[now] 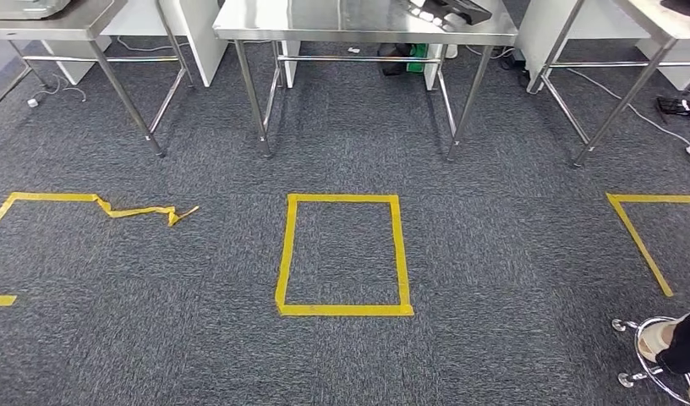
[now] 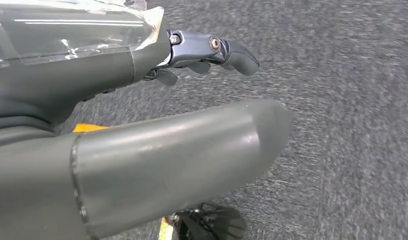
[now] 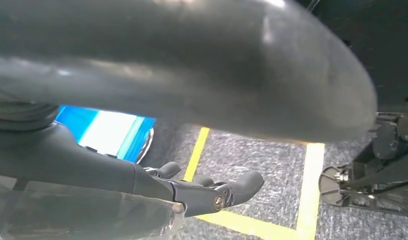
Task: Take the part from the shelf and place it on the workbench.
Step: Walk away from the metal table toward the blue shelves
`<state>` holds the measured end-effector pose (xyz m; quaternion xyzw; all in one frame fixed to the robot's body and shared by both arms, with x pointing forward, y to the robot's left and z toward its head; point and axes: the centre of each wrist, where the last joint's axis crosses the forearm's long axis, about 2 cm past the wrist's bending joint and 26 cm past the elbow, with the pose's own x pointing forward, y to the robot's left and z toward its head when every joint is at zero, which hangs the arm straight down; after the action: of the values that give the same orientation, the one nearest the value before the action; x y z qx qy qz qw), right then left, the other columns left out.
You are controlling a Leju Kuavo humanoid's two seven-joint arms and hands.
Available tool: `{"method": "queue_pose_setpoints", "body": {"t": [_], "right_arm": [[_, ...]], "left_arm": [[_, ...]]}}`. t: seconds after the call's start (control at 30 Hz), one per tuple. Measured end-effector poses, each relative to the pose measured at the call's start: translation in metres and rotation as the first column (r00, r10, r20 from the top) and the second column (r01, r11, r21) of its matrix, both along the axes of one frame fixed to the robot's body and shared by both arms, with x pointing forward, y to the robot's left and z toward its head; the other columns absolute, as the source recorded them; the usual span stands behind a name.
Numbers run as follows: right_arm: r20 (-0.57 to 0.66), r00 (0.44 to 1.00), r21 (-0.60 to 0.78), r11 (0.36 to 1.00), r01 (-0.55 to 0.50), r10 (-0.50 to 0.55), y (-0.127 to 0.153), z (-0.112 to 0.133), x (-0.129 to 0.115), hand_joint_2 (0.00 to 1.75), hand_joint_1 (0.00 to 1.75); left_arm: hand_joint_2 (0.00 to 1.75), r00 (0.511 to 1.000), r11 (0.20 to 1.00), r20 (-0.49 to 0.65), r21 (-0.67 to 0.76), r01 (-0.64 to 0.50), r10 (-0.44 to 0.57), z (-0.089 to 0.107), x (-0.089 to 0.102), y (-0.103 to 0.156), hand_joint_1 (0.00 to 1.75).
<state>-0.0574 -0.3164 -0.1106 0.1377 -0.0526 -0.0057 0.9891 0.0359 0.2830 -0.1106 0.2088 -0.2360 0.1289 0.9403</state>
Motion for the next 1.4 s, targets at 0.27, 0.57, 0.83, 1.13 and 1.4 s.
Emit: {"method": "queue_pose_setpoints", "body": {"t": [0.27, 0.57, 0.83, 1.13, 1.4], "right_arm": [[0.000, 1.000, 0.000, 1.000, 0.005, -0.005, 0.000, 0.000, 0.000, 0.00, 0.00], [-0.001, 1.000, 0.000, 1.000, 0.012, -0.012, 0.000, 0.000, 0.000, 0.00, 0.00], [-0.005, 1.000, 0.002, 1.000, 0.017, -0.017, 0.002, 0.000, -0.002, 0.00, 0.00], [0.000, 1.000, 0.001, 1.000, 0.028, -0.028, 0.001, 0.000, -0.003, 0.00, 0.00], [-0.009, 0.999, 0.003, 0.999, 0.036, -0.036, -0.004, 0.001, -0.008, 0.00, 0.00]], "left_arm": [[0.00, 1.000, 1.000, 0.003, 0.001, 0.004, -0.004, 0.000, 0.001, 0.000, 0.00], [0.00, 1.000, 1.000, 0.004, 0.004, 0.004, -0.004, 0.000, 0.002, 0.001, 0.00], [0.00, 1.000, 1.000, 0.012, 0.005, 0.005, -0.005, 0.000, 0.004, 0.003, 0.00], [0.00, 1.000, 1.000, -0.004, -0.010, -0.025, 0.025, 0.000, 0.000, 0.003, 0.00], [0.00, 0.999, 0.999, -0.011, -0.016, -0.032, 0.032, 0.000, -0.003, 0.003, 0.00]]}}
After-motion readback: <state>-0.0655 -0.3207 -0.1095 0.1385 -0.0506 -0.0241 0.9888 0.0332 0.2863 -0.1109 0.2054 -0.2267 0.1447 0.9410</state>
